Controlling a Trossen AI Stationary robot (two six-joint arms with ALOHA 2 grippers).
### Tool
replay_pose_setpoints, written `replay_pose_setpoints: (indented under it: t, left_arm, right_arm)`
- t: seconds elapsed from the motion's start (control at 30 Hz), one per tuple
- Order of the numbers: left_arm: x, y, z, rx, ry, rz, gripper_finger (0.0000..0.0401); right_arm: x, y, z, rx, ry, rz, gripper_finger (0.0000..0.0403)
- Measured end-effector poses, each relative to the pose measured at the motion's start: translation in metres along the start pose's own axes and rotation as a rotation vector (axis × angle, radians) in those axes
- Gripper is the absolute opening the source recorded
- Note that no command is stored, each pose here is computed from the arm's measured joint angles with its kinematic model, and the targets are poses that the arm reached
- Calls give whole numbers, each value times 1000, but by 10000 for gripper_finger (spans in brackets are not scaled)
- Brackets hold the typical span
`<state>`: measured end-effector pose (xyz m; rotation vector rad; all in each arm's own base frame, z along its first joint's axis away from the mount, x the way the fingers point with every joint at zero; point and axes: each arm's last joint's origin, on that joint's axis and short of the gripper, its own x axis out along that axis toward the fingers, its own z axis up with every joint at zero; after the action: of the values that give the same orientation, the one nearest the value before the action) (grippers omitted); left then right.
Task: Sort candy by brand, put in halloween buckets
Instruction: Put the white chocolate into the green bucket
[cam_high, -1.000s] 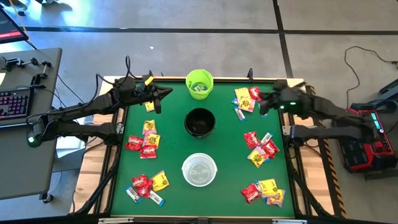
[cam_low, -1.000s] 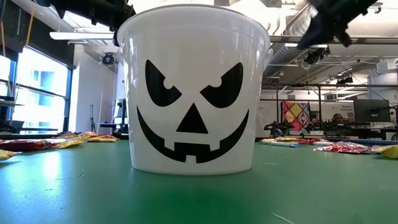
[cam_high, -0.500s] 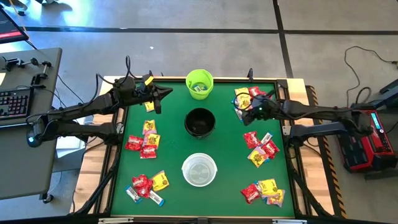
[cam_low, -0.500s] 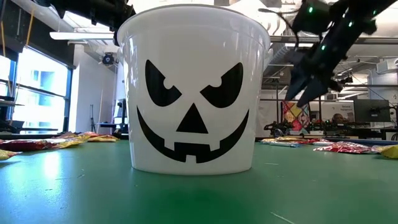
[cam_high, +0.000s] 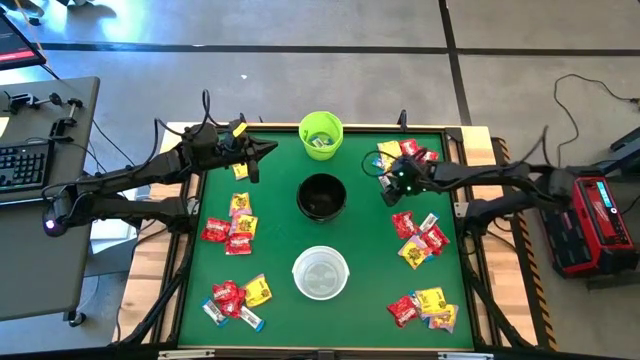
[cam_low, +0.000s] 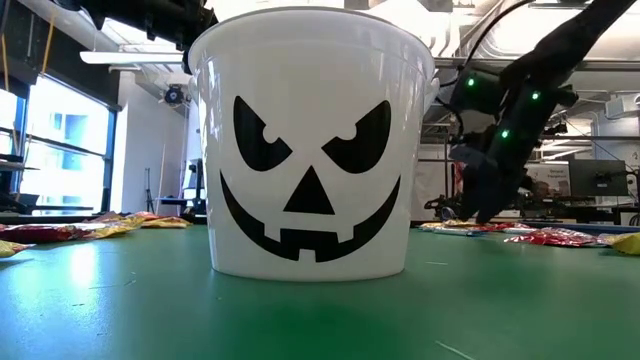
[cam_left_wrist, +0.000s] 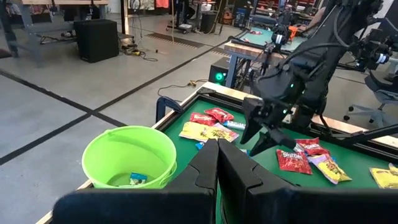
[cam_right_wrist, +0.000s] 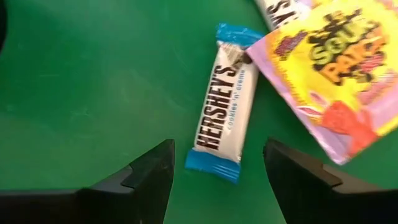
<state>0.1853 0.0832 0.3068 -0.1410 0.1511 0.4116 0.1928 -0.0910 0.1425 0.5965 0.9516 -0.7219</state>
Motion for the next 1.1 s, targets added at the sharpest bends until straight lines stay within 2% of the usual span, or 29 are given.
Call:
replay_pose_setpoints:
  t: [0.33,0.43,0.63,0.73,0.93,1.1]
  left_arm:
    - [0,0,-3,-17,27,3,0]
    - [0,0,-4,-18,41,4,0]
    - [0,0,-4,-25,45,5,0]
    - [0,0,-4,-25,45,6,0]
    - [0,0,-4,-18,45,7,0]
    - [0,1,-4,-18,45,9,0]
  right_arm:
    - [20,0,-4,41,65,-46,224]
    - [20,-1,-6,43,85,-64,192]
    - [18,-3,-9,46,119,-85,83]
    - [14,-3,-10,42,137,-53,44]
    - [-6,-1,-4,24,177,-43,26]
    - [-20,4,8,6,135,-16,18]
